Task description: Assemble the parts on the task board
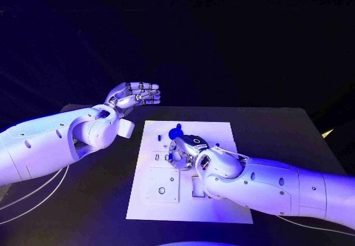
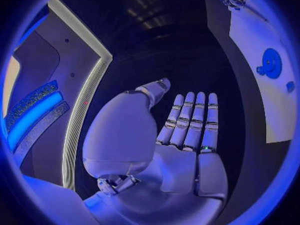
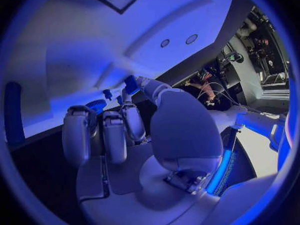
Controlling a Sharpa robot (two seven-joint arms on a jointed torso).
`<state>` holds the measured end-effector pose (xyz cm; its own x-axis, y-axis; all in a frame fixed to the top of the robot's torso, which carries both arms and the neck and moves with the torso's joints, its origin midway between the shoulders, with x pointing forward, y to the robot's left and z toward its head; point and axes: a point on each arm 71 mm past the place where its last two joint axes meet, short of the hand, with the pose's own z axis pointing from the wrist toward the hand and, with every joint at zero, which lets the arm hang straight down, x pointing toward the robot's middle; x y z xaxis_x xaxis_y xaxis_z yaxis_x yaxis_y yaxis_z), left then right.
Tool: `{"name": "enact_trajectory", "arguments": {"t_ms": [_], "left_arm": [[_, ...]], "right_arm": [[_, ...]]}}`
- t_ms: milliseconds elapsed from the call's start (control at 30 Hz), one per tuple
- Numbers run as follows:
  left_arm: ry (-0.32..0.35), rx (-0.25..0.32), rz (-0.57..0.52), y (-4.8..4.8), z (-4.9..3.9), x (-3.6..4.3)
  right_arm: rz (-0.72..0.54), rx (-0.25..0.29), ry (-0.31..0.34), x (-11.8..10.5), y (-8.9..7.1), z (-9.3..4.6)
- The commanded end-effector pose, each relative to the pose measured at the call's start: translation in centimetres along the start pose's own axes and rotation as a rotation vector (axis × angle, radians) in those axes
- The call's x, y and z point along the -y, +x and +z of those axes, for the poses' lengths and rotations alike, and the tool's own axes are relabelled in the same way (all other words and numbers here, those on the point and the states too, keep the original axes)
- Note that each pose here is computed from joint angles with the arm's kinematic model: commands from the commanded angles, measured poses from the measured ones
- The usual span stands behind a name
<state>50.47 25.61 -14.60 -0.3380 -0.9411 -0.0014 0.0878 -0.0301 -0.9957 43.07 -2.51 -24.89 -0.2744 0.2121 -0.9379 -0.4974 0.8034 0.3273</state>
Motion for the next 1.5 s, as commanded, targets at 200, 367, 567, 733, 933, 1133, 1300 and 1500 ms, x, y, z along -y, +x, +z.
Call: {"name": "enact_trajectory", "arguments": {"t_ms": [200,367,567,733,933,1133,1300,1500], "left_arm": [[0.006,-0.022,-0.005,0.2,0.05,0.08],[0.005,-0.022,-0.005,0.16,0.06,0.06],[0.004,-0.022,-0.003,0.13,0.08,0.03],[0.003,-0.022,-0.003,0.12,0.1,0.01],[0.0,-0.02,0.004,0.06,0.09,-0.03],[-0.014,-0.009,0.047,0.14,0.02,-0.09],[-0.043,-0.03,0.11,0.75,0.0,-0.24],[-0.133,-0.026,0.193,0.94,0.04,-0.88]], "right_arm": [[-0.013,-0.006,-0.021,-0.3,0.2,0.0],[-0.011,-0.002,-0.026,-0.3,0.2,-0.1],[-0.008,0.003,-0.028,-0.4,0.2,-0.1],[-0.003,0.011,-0.034,-0.5,0.1,-0.2],[0.012,0.055,-0.049,-0.5,-0.3,-0.5],[0.039,0.125,-0.082,-0.3,-2.2,-1.5],[0.087,0.141,-0.117,0.1,-4.5,-2.7],[0.115,0.077,-0.226,1.7,-8.3,-5.0]]}}
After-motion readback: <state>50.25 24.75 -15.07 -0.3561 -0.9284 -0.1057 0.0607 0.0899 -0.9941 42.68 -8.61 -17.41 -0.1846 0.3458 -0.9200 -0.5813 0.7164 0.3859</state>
